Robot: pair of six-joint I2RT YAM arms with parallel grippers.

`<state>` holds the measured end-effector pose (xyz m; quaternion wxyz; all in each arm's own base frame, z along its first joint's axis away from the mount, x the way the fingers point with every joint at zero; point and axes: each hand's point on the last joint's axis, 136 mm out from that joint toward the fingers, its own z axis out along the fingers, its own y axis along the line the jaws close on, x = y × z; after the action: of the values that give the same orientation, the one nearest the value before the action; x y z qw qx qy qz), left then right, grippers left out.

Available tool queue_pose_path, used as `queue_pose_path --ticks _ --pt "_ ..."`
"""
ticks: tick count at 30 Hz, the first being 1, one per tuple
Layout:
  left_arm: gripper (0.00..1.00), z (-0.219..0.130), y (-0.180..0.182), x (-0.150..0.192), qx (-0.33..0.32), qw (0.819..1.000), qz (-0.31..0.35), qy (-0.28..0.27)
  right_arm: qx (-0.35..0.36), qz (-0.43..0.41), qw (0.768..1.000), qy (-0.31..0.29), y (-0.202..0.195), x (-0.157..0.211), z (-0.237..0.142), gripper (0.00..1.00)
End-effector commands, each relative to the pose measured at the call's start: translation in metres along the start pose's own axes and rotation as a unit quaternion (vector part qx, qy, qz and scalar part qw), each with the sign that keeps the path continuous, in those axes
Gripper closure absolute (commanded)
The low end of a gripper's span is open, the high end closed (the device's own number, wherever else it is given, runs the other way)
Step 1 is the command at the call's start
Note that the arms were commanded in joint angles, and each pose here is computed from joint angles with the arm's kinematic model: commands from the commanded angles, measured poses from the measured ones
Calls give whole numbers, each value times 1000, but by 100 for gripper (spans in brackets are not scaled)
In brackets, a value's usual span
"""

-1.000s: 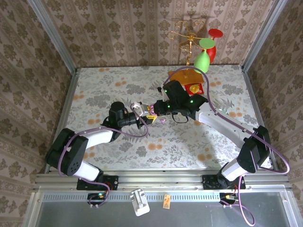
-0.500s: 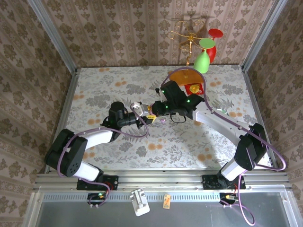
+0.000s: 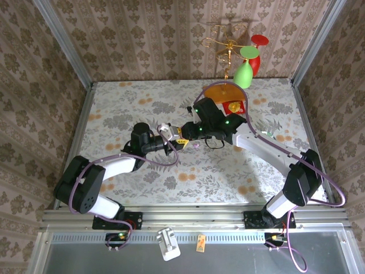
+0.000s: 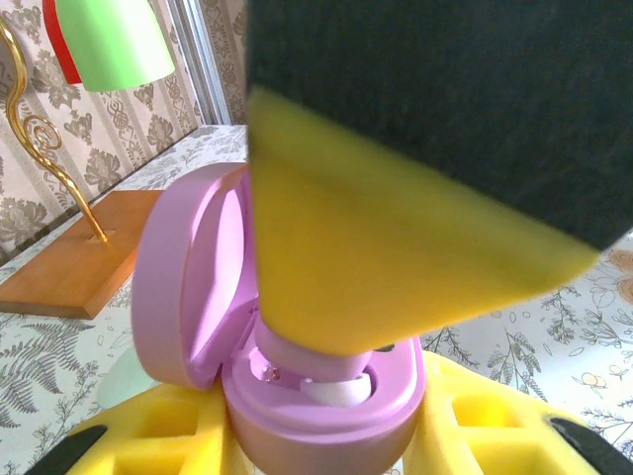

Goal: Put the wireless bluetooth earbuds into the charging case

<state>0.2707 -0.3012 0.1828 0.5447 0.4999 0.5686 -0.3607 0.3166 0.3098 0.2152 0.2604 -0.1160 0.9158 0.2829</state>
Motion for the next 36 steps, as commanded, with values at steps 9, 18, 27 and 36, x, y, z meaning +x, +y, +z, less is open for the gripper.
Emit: queue_pose_path --ticks 9,18,27,36 --pt "77 -1 -2 -15 3 1000 25 -18 -16 -3 1000 -8 11 -4 -5 76" --pt "77 -1 -1 -17 2 999 27 -20 36 13 999 10 -9 3 -1 82" --pt "77 -1 0 -15 -1 999 27 -18 5 20 1000 0 1 0 -9 83" --pt "77 -6 -1 -20 -5 998 44 -38 -22 19 998 -50 5 -13 -22 80"
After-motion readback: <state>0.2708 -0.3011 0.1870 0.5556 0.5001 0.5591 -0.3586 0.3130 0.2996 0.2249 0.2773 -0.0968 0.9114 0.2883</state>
